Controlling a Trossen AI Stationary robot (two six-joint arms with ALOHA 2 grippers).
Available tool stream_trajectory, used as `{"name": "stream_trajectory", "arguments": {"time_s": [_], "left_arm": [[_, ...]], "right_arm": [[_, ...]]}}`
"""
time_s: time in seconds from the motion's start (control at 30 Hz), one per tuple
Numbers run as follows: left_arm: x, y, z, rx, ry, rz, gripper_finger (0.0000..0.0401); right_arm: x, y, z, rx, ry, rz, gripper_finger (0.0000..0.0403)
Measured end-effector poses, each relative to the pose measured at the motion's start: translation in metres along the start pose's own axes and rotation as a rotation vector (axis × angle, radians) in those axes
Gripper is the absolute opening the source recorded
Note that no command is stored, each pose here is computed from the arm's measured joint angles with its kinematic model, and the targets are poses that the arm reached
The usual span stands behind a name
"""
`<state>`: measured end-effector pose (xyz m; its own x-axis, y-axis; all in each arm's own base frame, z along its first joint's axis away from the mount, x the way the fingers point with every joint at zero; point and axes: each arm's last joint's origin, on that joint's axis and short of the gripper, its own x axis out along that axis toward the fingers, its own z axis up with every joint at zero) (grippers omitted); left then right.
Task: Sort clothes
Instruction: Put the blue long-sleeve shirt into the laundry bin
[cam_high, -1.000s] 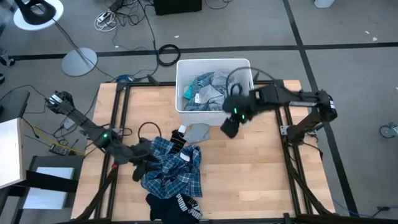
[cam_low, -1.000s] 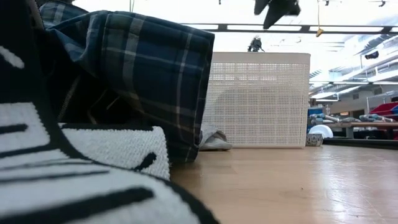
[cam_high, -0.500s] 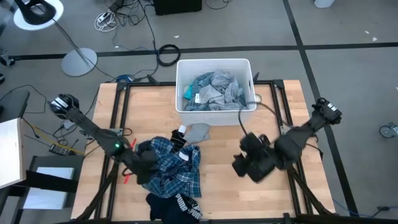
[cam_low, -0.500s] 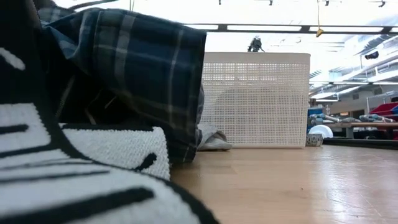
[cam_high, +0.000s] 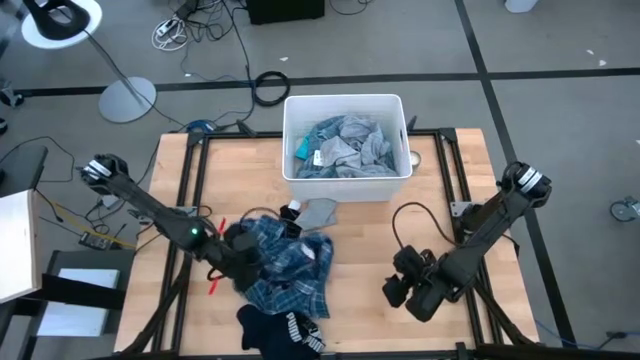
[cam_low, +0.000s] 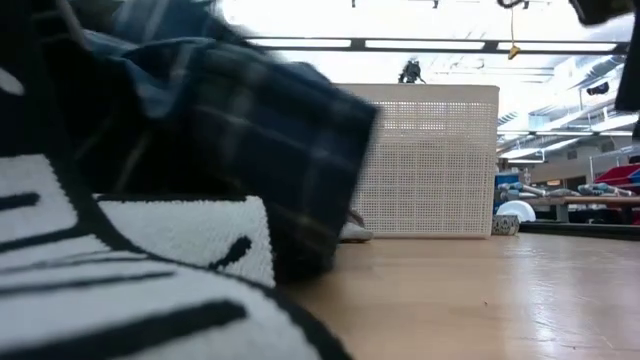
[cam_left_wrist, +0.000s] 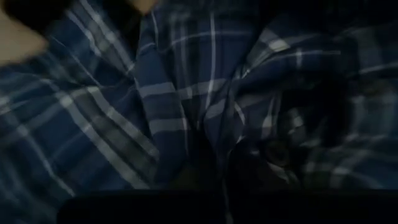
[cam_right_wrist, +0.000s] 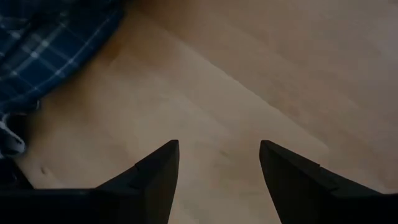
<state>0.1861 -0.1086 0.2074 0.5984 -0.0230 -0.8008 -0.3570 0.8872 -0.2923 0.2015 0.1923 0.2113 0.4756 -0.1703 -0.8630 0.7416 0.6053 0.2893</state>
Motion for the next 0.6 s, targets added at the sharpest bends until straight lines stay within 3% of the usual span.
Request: {"name": "stream_trajectory", "arguments": {"time_s": [0.2,0.43,0.6], "left_arm": [[-0.068,-0.019,0.062,-0.076,-0.210,-0.005,0.0003],[-0.149,-0.040,0.138,-0.103,-0.542,-0.111,0.0001],[-0.176,-0.048,0.189,-0.058,-0.718,-0.042,0.0001]], "right_arm": [[0.011,-0.013,-0.004,-0.078,0.016,0.118,0.0224],[0.015,-0.046,-0.001,-0.137,0.003,0.261,0.0224],[0.013,-0.069,0.003,-0.162,-0.006,0.317,0.0224]]}}
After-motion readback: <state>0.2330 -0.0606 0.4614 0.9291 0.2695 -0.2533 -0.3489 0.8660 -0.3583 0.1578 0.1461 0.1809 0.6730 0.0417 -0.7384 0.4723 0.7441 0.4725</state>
